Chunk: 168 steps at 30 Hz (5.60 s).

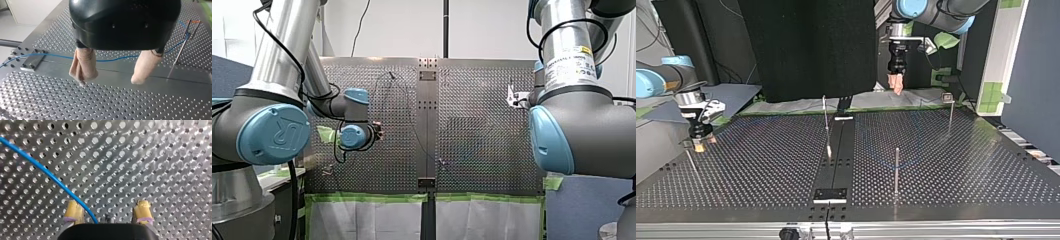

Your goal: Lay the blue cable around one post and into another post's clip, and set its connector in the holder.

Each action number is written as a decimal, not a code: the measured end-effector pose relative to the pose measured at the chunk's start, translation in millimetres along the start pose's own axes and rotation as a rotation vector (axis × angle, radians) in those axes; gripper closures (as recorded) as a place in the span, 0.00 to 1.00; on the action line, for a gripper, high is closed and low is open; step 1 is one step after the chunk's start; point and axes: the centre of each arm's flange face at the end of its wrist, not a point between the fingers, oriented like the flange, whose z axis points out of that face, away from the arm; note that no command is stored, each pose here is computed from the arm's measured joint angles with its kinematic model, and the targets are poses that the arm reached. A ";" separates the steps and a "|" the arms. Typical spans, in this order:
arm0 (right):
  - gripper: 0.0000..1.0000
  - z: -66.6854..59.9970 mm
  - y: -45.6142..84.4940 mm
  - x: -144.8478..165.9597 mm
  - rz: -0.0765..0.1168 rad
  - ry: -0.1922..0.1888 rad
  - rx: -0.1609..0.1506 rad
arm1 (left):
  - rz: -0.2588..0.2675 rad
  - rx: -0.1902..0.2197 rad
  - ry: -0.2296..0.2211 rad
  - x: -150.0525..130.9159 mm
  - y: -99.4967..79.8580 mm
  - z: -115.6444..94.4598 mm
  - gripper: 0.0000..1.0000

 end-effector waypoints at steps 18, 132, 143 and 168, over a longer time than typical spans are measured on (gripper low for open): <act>0.00 -6.9 -7.5 -7.1 -0.051 -0.078 -0.049 | -0.006 -0.004 0.000 -0.3 1.8 0.9 0.00; 0.00 -109.6 -328.2 -134.8 -0.239 -0.082 0.020 | -0.095 -0.003 0.076 14.1 11.6 -19.8 0.00; 0.00 -137.8 -372.7 -146.9 -0.240 -0.126 0.023 | -0.092 -0.007 0.084 14.8 12.3 -20.6 0.00; 0.00 -221.4 -468.6 -189.5 -0.251 -0.197 0.027 | -0.059 -0.137 0.111 16.7 27.7 -26.2 0.00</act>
